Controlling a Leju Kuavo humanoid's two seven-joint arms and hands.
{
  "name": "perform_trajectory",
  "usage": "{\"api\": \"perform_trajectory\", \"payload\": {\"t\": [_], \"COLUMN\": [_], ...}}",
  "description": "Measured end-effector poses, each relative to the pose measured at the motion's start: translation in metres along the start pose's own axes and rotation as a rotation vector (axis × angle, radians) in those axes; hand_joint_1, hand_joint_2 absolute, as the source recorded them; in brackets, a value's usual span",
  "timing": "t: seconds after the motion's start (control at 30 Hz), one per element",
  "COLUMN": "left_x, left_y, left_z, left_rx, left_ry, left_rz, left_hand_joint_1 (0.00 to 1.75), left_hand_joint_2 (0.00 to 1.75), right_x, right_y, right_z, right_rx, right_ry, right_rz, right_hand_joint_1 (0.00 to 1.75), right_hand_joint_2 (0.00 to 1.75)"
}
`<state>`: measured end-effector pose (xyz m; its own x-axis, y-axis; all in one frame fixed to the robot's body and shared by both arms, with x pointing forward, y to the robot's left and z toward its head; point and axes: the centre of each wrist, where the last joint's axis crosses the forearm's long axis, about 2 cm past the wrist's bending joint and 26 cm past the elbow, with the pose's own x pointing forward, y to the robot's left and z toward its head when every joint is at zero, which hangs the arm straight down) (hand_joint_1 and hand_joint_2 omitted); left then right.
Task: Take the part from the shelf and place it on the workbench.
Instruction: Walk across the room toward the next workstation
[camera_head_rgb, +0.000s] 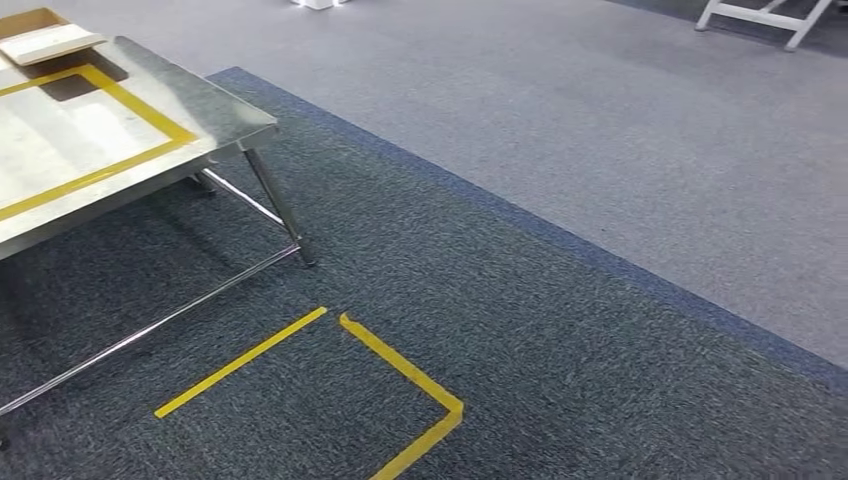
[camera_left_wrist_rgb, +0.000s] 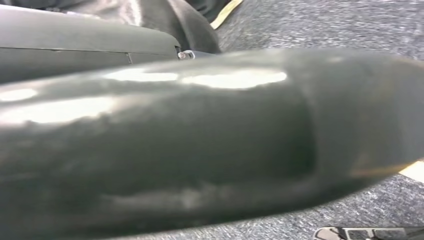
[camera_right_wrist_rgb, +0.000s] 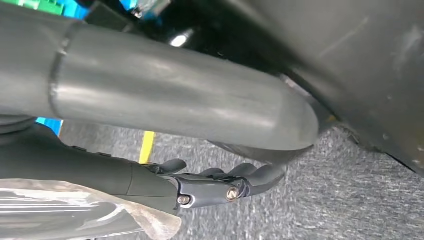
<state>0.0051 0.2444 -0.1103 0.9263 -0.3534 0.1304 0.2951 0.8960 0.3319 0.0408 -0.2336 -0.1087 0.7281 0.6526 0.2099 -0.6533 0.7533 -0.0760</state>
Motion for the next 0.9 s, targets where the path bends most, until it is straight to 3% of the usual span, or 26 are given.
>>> {"api": "perform_trajectory", "payload": {"t": [0.3,0.43,0.57,0.9], "left_x": [-0.001,0.035,0.066,0.068], "left_y": [0.006,0.031,0.062,0.080], "left_z": [-0.003,-0.013,-0.022,-0.027], "left_rx": [0.000,0.054,0.108,0.116], "left_ry": [0.026,0.117,0.105,0.110], "left_rz": [0.031,0.207,0.290,0.329], "left_hand_joint_1": [0.00,0.00,0.00,0.00], "left_hand_joint_2": [0.00,0.00,0.00,0.00], "right_x": [0.006,0.028,0.048,0.056], "right_y": [0.002,-0.012,-0.021,-0.020], "right_z": [0.000,-0.002,-0.002,-0.002], "right_rx": [0.026,0.089,0.123,0.105], "right_ry": [0.004,0.022,0.035,0.024], "right_rz": [0.026,0.205,0.300,0.331], "right_hand_joint_1": [0.00,0.00,0.00,0.00], "right_hand_joint_2": [0.00,0.00,0.00,0.00]}}
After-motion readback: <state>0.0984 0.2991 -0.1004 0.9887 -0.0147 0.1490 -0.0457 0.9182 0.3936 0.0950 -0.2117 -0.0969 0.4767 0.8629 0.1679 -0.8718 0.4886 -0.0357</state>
